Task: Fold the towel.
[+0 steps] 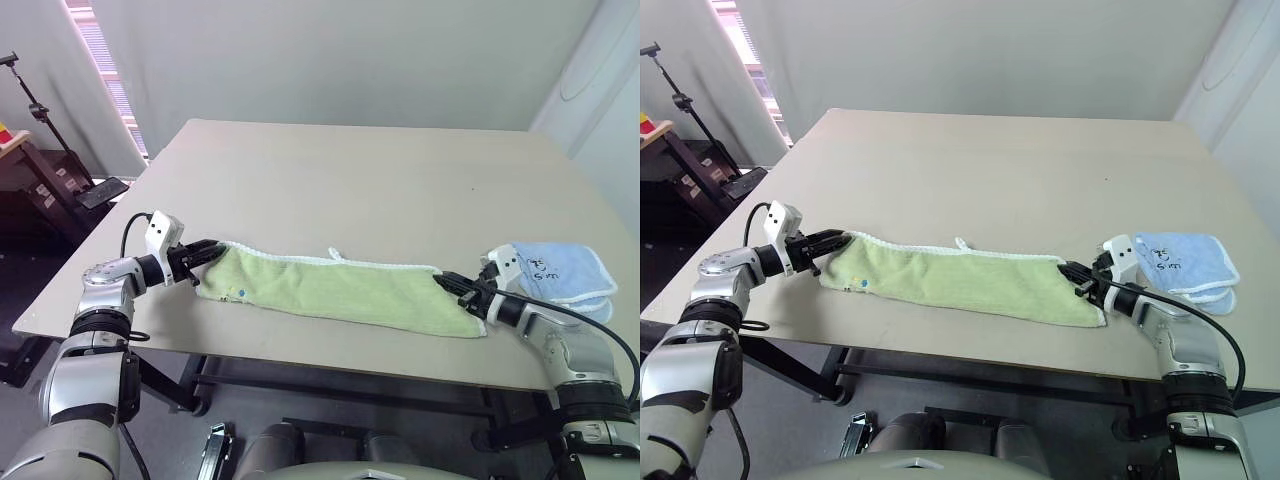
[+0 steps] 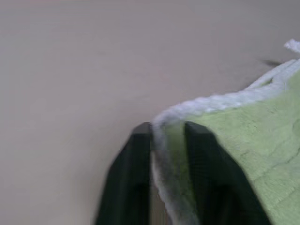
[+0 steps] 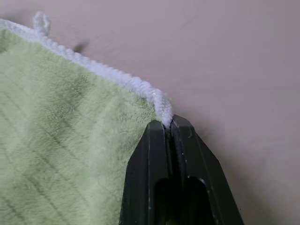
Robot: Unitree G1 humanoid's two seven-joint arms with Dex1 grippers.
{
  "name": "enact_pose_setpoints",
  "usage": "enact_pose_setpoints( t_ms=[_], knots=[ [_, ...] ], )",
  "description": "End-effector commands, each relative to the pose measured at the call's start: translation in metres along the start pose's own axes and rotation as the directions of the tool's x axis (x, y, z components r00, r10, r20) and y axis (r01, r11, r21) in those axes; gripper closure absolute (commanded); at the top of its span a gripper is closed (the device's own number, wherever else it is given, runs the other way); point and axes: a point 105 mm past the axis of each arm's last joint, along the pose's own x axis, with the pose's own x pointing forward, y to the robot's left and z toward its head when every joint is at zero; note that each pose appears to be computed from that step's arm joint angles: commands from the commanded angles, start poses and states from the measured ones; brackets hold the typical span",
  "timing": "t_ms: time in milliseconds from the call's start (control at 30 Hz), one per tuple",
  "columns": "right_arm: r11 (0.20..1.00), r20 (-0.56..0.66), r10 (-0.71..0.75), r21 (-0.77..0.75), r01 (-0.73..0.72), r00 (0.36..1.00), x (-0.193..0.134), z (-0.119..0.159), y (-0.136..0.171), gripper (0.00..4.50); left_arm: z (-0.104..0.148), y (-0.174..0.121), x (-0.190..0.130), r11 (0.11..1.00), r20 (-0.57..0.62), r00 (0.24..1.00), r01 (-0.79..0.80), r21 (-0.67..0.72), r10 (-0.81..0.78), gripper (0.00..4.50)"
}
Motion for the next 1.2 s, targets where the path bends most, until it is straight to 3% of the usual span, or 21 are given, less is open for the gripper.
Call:
enact_pose_setpoints(
  t_ms=[33,233,300,400,533,733,900,1200],
  knots=[
    [0.999,0.053,0.034,0.006,-0.034,0.998,0.0,0.02,0.004,3.8,0.012,0.007,-0.001,0.999,0.032,0.999,-0.032,0.026,0.031,2.07],
    [0.999,0.075,0.025,0.039,-0.028,0.997,-0.001,0.029,0.001,1.59,0.013,0.008,-0.003,0.999,0.043,0.998,-0.041,0.025,0.04,0.0],
    [0.998,0.094,0.004,0.061,-0.01,0.996,-0.004,0.035,-0.003,0.9,0.02,0.013,-0.006,0.997,0.071,0.995,-0.071,0.04,0.068,0.0],
    [0.972,0.13,-0.045,0.234,0.014,0.99,-0.018,0.051,-0.012,0.03,0.034,0.019,-0.015,0.996,0.131,0.988,-0.089,0.024,0.085,0.0],
    [0.902,0.156,-0.006,0.427,-0.062,0.988,-0.038,0.058,-0.006,0.03,0.048,0.008,-0.024,0.997,0.166,0.986,-0.004,0.074,-0.008,0.0],
    [0.677,0.155,0.077,0.717,-0.166,0.985,-0.082,0.042,0.006,0.03,0.071,-0.046,-0.023,0.972,0.231,0.949,0.182,0.149,-0.214,0.0],
    [0.604,0.094,0.083,0.787,-0.125,0.992,-0.109,0.02,0.016,0.03,0.068,-0.083,-0.013,0.946,0.221,0.923,0.289,0.146,-0.316,0.0],
    [0.54,0.007,0.094,0.84,-0.057,0.996,-0.118,-0.019,0.033,0.03,0.054,-0.103,0.008,0.929,0.198,0.908,0.351,0.117,-0.368,0.0]
  ],
)
